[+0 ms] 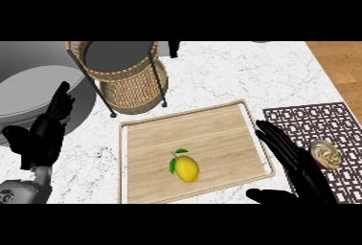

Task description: Pick the lemon from the tray and place it in the tiered basket

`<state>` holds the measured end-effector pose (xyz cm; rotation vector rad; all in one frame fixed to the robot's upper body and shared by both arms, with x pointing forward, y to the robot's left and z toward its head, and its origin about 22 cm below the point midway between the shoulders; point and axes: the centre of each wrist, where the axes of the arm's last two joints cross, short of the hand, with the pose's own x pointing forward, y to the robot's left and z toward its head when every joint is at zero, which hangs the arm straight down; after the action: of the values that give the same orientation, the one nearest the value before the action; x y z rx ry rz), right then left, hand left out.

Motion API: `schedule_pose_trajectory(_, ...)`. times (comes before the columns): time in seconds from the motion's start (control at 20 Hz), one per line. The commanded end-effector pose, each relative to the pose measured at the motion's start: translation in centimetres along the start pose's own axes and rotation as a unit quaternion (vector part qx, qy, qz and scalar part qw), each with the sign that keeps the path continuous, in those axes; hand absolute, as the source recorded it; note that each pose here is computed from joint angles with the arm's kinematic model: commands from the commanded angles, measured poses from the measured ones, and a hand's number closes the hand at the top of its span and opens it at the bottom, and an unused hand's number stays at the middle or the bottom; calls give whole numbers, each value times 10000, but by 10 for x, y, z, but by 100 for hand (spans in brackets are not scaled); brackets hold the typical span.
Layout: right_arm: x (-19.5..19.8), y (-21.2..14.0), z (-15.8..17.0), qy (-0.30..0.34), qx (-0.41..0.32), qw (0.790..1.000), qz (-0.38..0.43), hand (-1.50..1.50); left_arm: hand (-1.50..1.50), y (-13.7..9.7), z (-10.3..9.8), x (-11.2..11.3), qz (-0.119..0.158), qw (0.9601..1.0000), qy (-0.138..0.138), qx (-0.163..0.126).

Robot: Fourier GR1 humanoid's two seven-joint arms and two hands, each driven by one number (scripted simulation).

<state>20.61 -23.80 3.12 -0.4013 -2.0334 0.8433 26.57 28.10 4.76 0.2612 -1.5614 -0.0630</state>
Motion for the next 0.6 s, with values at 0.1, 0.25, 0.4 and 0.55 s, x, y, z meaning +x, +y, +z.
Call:
schedule_pose_trajectory(0.1,31,-1,16,556,237,9933,989,-150,0,-30,16,-22,701,9908,821,-822)
schedule_pose_trajectory(0.25,63,14,16,662,337,9928,942,-150,0,-33,11,-16,721,9910,741,-849)
schedule_pose_trajectory(0.4,86,37,25,960,547,9891,968,-150,0,-30,8,-12,746,9897,766,-952)
schedule_pose_trajectory(0.55,102,40,19,1305,477,9819,1290,-150,0,-43,13,-20,750,9888,731,-1067)
